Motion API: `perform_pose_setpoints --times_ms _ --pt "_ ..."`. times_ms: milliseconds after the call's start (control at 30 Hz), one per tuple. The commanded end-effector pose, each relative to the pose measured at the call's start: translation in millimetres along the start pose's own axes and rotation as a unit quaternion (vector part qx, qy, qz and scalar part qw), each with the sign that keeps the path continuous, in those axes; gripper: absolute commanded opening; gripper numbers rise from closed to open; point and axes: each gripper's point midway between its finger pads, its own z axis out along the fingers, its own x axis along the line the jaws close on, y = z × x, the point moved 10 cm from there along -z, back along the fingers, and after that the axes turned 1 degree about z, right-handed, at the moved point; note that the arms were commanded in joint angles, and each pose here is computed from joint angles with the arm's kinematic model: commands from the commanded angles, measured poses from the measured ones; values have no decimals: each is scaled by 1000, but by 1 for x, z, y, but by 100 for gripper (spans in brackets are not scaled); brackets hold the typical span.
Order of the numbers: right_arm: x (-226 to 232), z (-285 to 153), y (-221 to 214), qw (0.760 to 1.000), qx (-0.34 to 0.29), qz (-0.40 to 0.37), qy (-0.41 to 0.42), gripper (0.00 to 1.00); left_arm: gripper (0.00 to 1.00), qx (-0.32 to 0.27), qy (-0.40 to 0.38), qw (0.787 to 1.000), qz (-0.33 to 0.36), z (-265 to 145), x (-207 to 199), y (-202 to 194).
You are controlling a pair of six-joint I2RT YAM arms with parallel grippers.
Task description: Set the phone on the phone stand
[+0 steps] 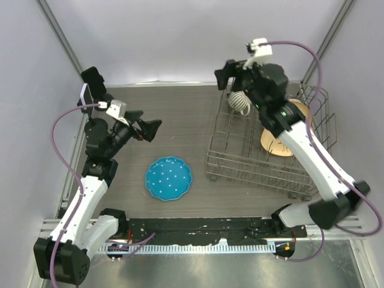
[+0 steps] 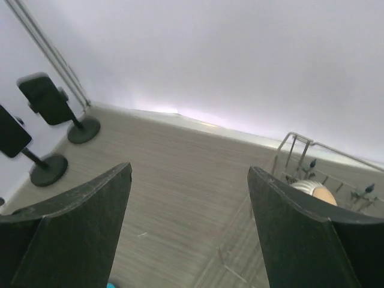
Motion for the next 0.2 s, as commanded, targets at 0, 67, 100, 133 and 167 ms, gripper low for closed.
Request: perform_pose_setpoints --times_ms 0,67,100,133,167 --pt "-3 -85 30 992 -105 68 -31 84 100 -76 -111 987 85 -20 -43 34" --pt "-8 -136 36 982 -162 92 -28 84 100 -91 -136 981 108 -26 -55 38" --pt "-9 -151 40 977 -184 106 -27 84 100 -104 -167 973 117 -34 -68 42" --pt "-10 -165 43 972 -197 124 -27 85 100 -115 -182 968 127 -38 -73 46" --pt "-12 -181 46 968 -210 137 -27 85 100 -125 -197 963 131 -43 -79 48"
